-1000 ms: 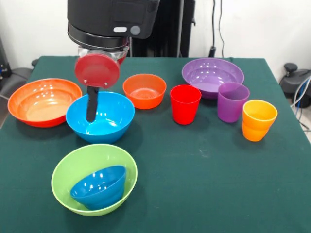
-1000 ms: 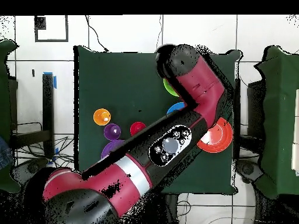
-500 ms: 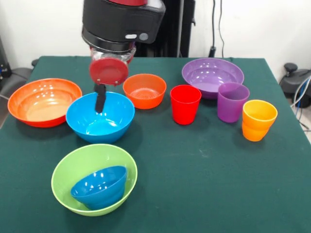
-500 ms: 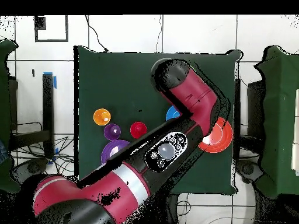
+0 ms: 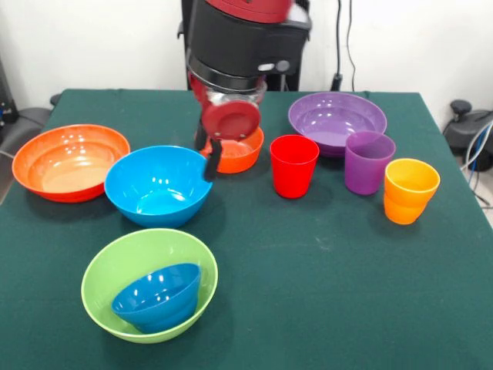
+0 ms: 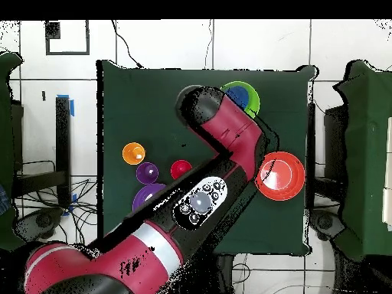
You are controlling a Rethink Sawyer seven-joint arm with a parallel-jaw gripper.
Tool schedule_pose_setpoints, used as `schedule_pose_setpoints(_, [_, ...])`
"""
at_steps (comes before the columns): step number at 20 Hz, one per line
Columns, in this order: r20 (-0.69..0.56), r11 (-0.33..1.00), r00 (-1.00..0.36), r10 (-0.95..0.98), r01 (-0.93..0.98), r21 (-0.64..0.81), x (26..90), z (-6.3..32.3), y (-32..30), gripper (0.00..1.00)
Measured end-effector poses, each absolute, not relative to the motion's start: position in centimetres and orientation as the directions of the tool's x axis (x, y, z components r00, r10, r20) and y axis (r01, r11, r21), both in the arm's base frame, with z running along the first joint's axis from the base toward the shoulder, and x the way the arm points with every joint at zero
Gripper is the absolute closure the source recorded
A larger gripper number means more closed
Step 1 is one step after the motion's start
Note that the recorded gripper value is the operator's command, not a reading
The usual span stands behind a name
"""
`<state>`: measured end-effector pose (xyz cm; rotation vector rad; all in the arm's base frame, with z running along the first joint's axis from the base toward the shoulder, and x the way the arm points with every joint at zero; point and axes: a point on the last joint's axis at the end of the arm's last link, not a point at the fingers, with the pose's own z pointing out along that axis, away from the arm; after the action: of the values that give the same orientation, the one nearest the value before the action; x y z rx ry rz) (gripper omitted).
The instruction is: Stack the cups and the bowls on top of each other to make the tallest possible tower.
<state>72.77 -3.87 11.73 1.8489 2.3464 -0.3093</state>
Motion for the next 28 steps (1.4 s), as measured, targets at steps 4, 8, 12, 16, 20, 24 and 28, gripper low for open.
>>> schedule_pose_setpoints(4, [-0.257,0.244,-0.248,0.934,0.969,-0.048,72.3,10.7,-2.8,0.0])
schedule_pose_setpoints(8, [-0.29,0.265,-0.263,0.92,0.964,-0.034,71.9,9.5,-2.6,0.0])
schedule_pose_setpoints(12, [-0.323,0.295,-0.292,0.9,0.955,-0.038,71.4,8.2,-2.5,0.0])
schedule_pose_setpoints(16, [-0.324,0.315,-0.313,0.893,0.948,-0.048,71.1,7.3,-2.1,0.0])
schedule_pose_setpoints(20, [-0.315,0.341,-0.344,0.884,0.938,-0.068,70.6,6.4,-1.5,0.0])
schedule_pose_setpoints(24, [-0.316,0.371,-0.374,0.872,0.926,-0.073,70.4,5.1,-0.9,0.0])
schedule_pose_setpoints(28, [-0.322,0.393,-0.392,0.861,0.917,-0.065,70.4,4.0,-0.5,0.0])
